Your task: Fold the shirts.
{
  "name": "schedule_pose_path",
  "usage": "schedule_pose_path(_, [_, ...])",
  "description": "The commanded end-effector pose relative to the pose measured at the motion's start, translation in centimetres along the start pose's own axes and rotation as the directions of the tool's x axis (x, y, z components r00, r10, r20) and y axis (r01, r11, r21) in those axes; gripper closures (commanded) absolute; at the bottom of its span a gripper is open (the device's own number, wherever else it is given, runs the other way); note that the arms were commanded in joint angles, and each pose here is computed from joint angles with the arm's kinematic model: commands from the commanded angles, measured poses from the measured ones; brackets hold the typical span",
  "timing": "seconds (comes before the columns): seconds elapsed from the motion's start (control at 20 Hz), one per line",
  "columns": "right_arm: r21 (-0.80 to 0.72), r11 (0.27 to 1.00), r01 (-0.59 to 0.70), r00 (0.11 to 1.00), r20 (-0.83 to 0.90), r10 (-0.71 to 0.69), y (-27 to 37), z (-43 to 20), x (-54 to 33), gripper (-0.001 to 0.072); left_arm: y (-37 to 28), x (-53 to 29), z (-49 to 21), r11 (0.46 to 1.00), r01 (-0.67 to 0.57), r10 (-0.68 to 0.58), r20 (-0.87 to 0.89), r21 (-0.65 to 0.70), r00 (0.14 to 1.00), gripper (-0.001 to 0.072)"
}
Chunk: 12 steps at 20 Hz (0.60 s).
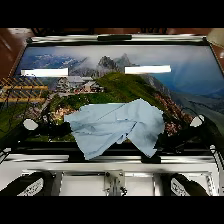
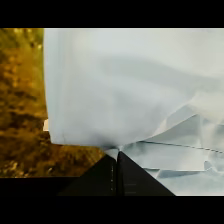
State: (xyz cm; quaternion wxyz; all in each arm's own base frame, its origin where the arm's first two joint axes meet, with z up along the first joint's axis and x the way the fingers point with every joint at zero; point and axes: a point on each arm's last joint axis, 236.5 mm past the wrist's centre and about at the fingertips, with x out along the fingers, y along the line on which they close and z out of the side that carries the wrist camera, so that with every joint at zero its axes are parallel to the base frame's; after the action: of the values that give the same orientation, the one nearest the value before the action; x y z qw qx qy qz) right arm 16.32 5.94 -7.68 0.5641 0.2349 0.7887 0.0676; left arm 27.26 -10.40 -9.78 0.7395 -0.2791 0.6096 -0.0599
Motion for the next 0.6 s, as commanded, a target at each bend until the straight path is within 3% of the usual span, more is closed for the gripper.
schedule_pose_path(0.0, [0.047,0.998,-0.033,0.998,0.046,0.031,0.3,0.9,1.0,0.0211,0.0,0.0,0.0,1.0,0.001,-0.001,-0.002,0.003,1.0,0.0679])
schedule_pose_path(0.25, [0.096,0.993,-0.073,0.996,0.06,0.067,0.3,0.6,3.1,0.0215,-0.1,0.0,-0.3,1.0,0.002,-0.002,-0.012,0.003,1.0,0.0679])
schedule_pose_path(0.3, [0.1,0.991,-0.086,0.995,0.069,0.079,0.5,0.9,3.1,0.0247,-0.1,0.0,-0.3,1.0,0.002,-0.002,-0.015,0.003,1.0,0.0679])
schedule_pose_path(0.45, [0.106,0.989,-0.106,0.991,0.087,0.097,1.0,1.3,3.1,0.062,-0.1,0.0,-0.4,1.0,0.002,-0.002,-0.016,0.003,1.0,0.0679])
schedule_pose_path(0.55, [0.059,0.988,-0.141,0.984,0.122,0.133,2.0,2.0,2.5,0.066,-0.3,-0.4,-0.2,1.0,0.0,0.0,-0.015,0.021,1.0,0.068])
